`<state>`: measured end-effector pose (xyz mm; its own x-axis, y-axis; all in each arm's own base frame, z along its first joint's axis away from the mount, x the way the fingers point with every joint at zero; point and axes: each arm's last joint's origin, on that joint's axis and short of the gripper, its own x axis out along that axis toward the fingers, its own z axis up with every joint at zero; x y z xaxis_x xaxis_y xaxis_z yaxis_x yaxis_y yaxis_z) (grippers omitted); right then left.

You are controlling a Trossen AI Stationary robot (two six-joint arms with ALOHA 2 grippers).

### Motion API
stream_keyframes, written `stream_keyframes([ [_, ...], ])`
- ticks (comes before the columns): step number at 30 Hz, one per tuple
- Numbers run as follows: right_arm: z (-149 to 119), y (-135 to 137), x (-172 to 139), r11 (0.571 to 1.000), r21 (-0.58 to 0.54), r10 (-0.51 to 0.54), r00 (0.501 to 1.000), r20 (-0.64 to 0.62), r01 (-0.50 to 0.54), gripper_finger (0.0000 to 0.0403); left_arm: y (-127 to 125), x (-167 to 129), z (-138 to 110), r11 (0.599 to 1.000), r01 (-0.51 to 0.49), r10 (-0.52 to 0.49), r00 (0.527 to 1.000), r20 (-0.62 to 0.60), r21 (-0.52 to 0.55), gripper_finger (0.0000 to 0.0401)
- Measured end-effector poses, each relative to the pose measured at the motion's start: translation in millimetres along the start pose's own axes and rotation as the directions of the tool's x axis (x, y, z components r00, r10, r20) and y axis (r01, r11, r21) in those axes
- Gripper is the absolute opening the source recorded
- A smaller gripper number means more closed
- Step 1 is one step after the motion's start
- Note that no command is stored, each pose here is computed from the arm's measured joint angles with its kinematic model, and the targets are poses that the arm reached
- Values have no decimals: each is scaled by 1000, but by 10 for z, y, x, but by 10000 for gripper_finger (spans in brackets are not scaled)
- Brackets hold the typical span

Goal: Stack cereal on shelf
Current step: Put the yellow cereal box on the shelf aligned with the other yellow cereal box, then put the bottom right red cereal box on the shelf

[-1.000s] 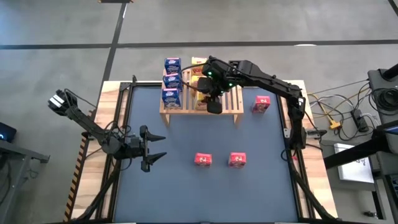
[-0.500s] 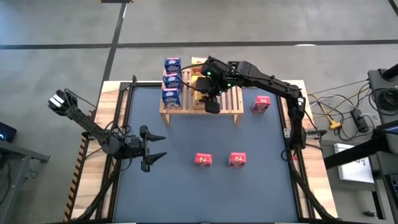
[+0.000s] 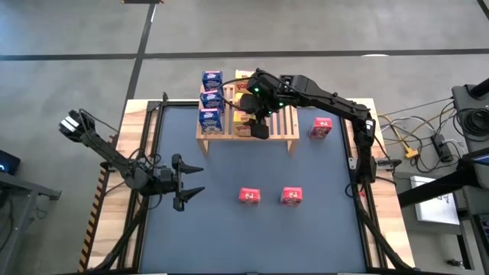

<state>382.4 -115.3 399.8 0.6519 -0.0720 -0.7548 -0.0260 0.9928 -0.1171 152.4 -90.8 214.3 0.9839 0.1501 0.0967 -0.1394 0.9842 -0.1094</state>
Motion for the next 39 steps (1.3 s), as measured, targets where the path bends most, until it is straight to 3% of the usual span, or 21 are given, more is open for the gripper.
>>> stream_keyframes([
  [19,39,3,-139,998,-20,-54,998,13,54,228,0,0,0,1000,0,0,1000,0,0,292],
  [34,29,51,-522,998,-3,-69,998,-3,69,231,0,0,0,1000,0,0,1000,0,0,292],
  [39,-33,244,-778,999,33,-41,999,-36,42,231,0,0,-1,1000,0,0,1000,-1,1,292],
])
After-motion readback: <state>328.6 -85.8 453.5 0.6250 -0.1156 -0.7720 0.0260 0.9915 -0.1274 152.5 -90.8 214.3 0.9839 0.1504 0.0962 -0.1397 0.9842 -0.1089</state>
